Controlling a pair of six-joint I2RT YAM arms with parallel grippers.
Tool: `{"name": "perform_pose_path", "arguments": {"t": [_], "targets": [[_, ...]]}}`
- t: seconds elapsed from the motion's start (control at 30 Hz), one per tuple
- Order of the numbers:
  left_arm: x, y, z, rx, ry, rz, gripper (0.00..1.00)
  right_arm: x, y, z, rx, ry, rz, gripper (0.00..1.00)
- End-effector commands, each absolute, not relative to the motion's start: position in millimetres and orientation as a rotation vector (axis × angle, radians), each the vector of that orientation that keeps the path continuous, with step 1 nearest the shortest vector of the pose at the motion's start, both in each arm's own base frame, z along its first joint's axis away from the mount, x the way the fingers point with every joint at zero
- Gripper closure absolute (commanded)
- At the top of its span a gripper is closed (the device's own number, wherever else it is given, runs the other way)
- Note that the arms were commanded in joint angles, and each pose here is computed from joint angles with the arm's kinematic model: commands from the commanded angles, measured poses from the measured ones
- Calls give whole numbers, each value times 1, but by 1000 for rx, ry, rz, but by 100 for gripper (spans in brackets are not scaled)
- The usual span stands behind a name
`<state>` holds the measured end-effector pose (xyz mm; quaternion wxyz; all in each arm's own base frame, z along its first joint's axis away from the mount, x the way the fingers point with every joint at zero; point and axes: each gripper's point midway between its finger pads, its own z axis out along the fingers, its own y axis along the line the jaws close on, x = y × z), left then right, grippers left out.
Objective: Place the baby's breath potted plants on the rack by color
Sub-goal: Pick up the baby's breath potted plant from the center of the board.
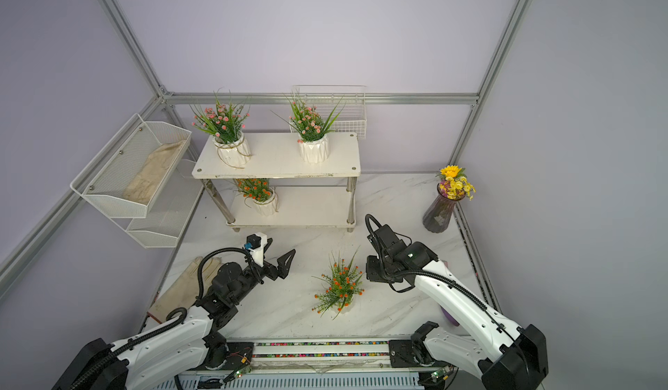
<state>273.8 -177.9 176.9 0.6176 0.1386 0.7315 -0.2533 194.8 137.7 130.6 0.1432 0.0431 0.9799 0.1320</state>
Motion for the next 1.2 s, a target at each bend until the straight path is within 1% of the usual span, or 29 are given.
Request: {"name": "perform_pose_path", "arguments": {"t": [0.0, 0.33, 0.63, 1.17], "targets": [[260, -194, 167, 396, 1690, -651, 0, 193, 162, 118, 179, 2827, 576, 76], [246, -204, 142, 429, 1738, -666, 0, 192, 195, 109, 103, 2811, 689, 76], [246, -206, 139, 438, 1749, -653, 0, 188, 214, 108, 44, 2814, 732, 76], [249, -203, 134, 426, 1764, -624, 0, 181, 223, 90, 27, 2847, 733, 74]]}}
